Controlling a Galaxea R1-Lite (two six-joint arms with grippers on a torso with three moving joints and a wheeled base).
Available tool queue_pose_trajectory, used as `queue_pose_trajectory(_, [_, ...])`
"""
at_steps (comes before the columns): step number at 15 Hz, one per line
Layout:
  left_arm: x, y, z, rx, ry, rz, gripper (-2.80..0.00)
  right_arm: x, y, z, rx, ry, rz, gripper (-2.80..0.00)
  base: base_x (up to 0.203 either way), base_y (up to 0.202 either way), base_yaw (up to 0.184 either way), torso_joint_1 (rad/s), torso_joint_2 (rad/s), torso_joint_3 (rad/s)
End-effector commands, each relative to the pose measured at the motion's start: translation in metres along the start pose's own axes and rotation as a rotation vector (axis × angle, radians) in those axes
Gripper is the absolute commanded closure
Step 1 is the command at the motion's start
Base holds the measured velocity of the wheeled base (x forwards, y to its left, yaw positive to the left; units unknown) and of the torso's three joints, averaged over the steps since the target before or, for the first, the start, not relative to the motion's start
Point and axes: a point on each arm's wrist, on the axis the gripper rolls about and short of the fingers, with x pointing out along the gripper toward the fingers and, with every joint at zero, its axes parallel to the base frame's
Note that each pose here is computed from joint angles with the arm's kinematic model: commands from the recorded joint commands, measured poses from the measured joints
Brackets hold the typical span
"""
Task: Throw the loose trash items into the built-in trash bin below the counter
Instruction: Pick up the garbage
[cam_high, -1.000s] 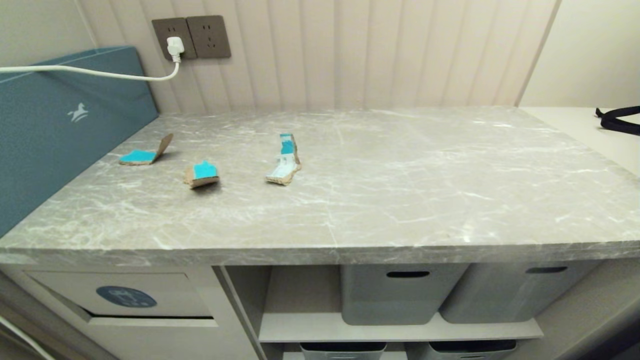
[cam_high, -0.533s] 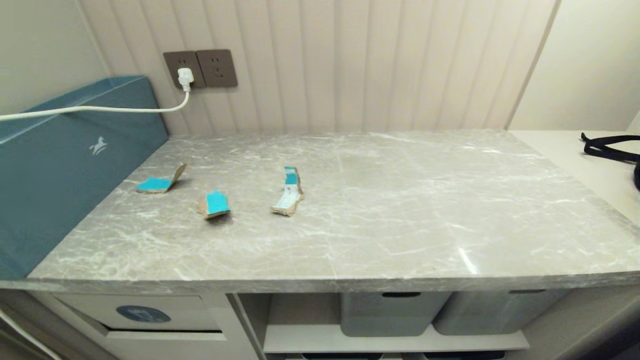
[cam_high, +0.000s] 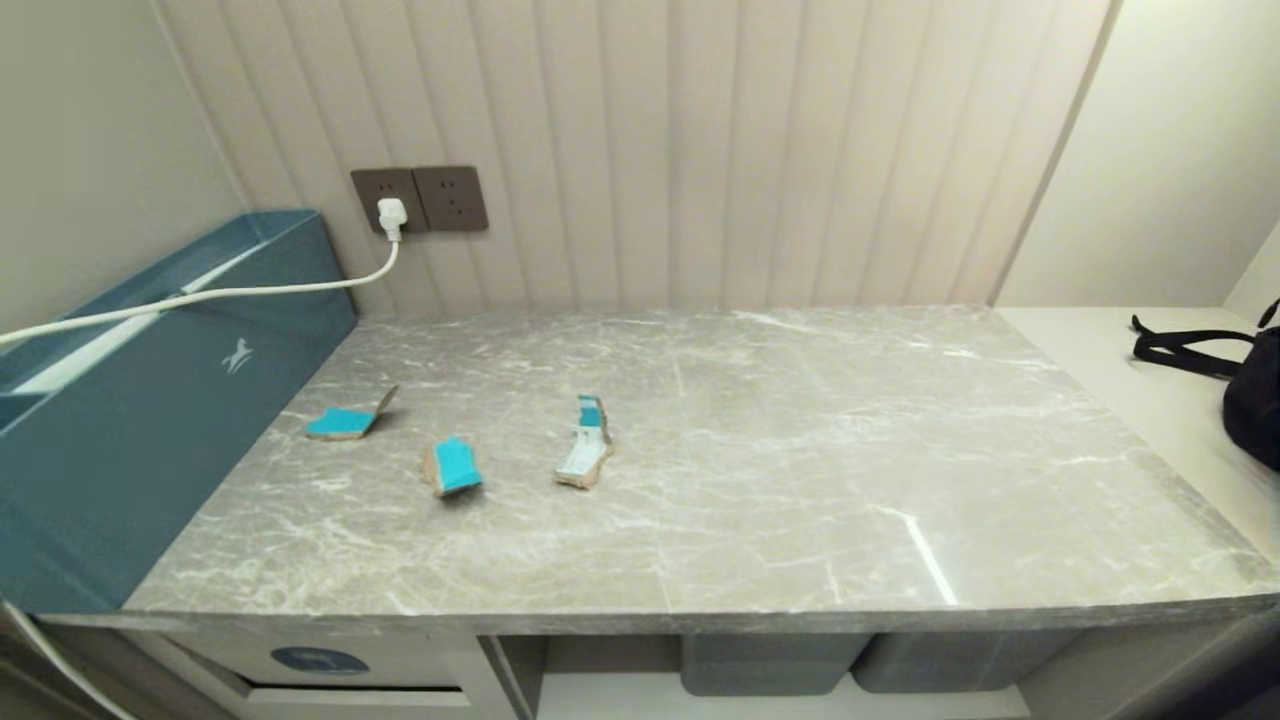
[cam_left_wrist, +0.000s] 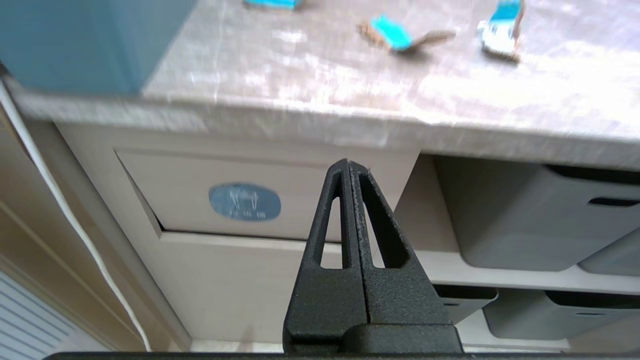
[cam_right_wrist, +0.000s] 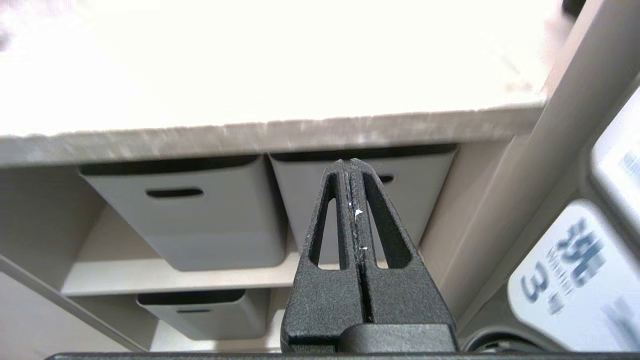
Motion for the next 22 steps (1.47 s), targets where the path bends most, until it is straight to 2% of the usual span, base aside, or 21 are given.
queue_pose_trajectory(1, [0.0,0.0,0.0,0.003,0.003,0.001,0.0,0.0,0.0,0.0,0.0,0.001,0.0,0.0,0.0,0.0,0.0,0.281,-0.59,-0.31])
queue_pose_trajectory(5, [0.0,0.0,0.0,0.003,0.006,-0.001,0.0,0.0,0.0,0.0,-0.001,0.001,0.001,0.0,0.0,0.0,0.0,0.283,-0.59,-0.309])
queue_pose_trajectory(9, [0.0,0.0,0.0,0.004,0.012,-0.001,0.0,0.0,0.0,0.0,-0.003,0.001,0.001,0.0,0.0,0.0,0.0,0.034,-0.07,-0.031])
queue_pose_trajectory(11, [-0.003,-0.001,0.015,0.016,-0.023,0.015,0.0,0.0,0.0,0.0,0.003,0.001,0.0,0.0,0.0,0.0,0.0,0.0,0.0,0.0])
queue_pose_trajectory(12, [-0.003,-0.002,0.025,0.032,-0.009,0.029,0.0,0.0,0.0,0.0,0.003,0.001,0.0,0.0,0.0,0.0,0.0,0.0,0.0,0.0])
queue_pose_trajectory(15, [0.019,-0.007,0.083,0.09,0.101,0.058,0.0,0.0,0.0,0.0,0.003,0.001,0.0,0.0,0.0,0.0,0.0,0.0,0.0,0.0])
queue_pose_trajectory(17, [0.058,-0.01,0.12,0.115,0.213,0.098,0.0,0.0,0.0,0.0,0.003,0.001,0.0,0.0,0.0,0.0,0.0,0.0,0.0,0.0])
queue_pose_trajectory(20, [0.131,-0.009,0.137,0.142,0.416,0.157,0.0,0.0,0.0,0.0,0.003,0.001,0.0,0.0,0.0,0.0,0.0,0.0,0.0,0.0])
queue_pose_trajectory(22, [0.18,-0.008,0.137,0.154,0.505,0.179,0.0,0.0,0.0,0.0,0.003,0.001,0.0,0.0,0.0,0.0,0.0,0.0,0.0,0.0])
